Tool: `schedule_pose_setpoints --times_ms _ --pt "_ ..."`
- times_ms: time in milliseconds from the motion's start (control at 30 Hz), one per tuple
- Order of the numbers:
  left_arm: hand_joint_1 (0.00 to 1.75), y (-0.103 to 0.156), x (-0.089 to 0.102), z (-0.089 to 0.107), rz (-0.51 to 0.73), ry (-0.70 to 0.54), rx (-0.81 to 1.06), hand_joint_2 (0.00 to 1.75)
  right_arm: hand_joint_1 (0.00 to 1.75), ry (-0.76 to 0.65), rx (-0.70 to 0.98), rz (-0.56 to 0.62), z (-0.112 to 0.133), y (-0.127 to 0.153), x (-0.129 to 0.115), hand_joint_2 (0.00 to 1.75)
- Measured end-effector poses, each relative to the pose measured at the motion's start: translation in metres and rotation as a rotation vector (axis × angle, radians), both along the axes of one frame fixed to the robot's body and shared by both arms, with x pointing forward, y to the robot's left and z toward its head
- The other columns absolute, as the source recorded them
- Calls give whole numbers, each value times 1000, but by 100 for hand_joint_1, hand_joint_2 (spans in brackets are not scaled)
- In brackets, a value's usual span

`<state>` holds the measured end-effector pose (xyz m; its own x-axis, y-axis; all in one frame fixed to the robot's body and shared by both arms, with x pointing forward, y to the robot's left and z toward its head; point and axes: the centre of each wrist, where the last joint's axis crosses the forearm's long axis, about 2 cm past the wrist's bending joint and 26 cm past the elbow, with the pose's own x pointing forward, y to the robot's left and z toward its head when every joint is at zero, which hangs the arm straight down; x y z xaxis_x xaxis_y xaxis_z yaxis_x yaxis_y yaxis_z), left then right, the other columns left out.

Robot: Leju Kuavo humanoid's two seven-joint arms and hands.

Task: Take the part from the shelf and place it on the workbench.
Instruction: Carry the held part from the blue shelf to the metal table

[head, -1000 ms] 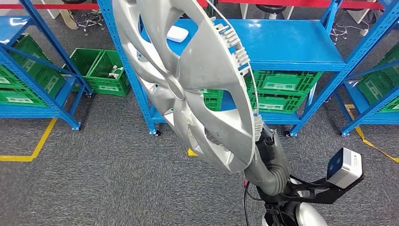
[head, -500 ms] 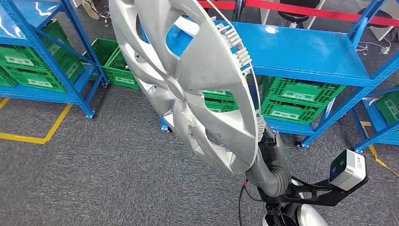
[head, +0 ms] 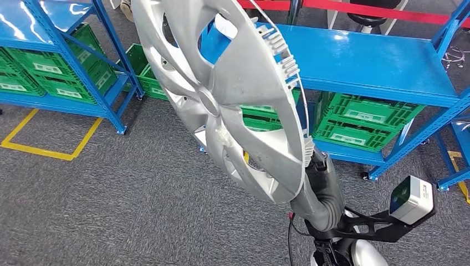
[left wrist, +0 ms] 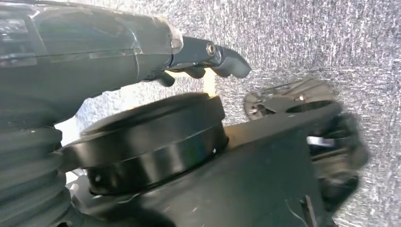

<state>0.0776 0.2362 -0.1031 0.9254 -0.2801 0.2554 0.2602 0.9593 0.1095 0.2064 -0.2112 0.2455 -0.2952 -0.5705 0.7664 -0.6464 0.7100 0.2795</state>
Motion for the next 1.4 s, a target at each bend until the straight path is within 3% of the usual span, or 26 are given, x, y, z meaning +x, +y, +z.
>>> schedule_pose_setpoints --times_ms 1400 --pt "0 3 1 0 11 2 -7 175 175 -22 -13 20 7 6 5 175"
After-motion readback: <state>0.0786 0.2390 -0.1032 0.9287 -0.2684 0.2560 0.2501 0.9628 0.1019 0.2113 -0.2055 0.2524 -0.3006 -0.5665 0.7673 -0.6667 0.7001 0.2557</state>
